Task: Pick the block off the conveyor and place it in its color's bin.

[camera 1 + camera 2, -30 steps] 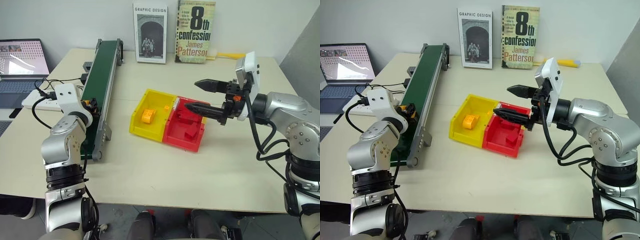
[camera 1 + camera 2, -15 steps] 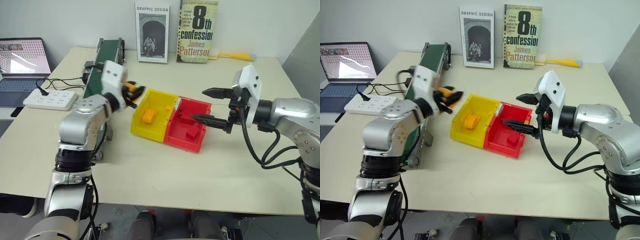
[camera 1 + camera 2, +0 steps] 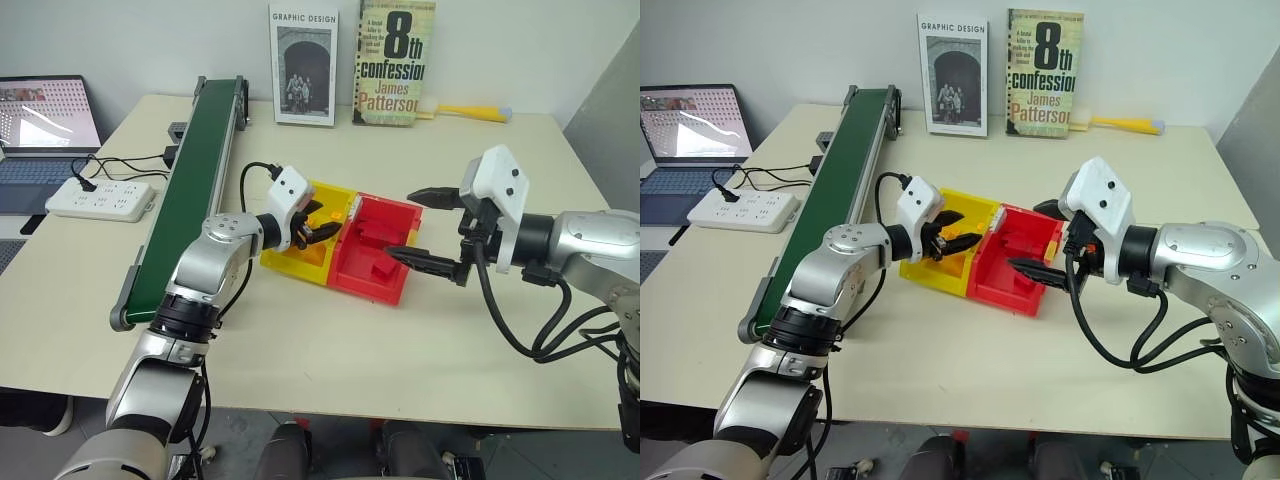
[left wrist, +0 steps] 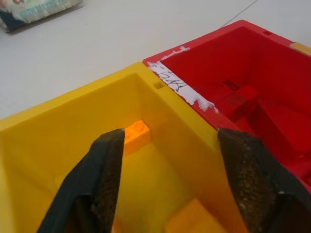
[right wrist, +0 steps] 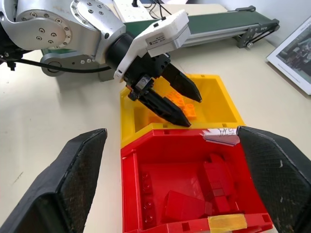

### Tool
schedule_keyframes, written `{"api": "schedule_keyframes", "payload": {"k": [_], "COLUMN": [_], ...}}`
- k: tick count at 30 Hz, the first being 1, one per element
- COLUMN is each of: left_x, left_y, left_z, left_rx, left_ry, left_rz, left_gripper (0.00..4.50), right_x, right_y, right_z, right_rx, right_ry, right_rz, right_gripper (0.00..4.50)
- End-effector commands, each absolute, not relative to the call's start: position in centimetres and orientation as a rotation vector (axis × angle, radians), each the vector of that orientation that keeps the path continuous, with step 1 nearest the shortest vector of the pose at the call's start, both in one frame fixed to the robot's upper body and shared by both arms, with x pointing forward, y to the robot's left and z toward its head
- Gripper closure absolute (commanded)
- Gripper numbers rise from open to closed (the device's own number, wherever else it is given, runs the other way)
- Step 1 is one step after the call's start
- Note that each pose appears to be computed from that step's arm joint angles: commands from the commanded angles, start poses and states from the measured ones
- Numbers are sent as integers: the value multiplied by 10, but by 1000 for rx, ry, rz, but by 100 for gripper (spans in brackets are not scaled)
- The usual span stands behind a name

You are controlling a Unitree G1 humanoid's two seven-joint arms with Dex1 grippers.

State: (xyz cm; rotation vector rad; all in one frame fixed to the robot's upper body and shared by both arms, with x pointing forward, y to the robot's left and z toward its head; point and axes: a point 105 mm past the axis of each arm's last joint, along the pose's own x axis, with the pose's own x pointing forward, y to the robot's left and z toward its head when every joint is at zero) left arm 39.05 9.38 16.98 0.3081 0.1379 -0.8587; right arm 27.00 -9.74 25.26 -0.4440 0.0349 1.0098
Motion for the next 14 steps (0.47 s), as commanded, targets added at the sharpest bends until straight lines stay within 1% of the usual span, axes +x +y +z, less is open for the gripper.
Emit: {"api": "schedule_keyframes", "payload": {"k": [1, 2, 4, 8, 11, 14], "left_x": [391, 390, 386, 367, 352, 342], "left_y": [106, 112, 127, 166, 183, 197], "left_z": [194, 197, 203, 217, 226, 232], "left_rx": [339, 350, 383, 462, 505, 550], "left_ry": [73, 76, 86, 132, 158, 176], "left_rz": [-846, -844, -838, -860, -878, -860], "left_gripper": [53, 29, 1, 1, 1, 1], "right_x": [268, 269, 272, 280, 286, 294], "right_y": [-101, -101, -103, -105, -109, -113], "right_z": [261, 261, 261, 260, 259, 256], "right_rx": [-459, -460, -466, -481, -488, -484], "right_ry": [-4, -3, 0, 8, 12, 21], "right_rz": [992, 991, 989, 1008, 1016, 1016], "right_gripper": [0, 0, 0, 0, 0, 0]}}
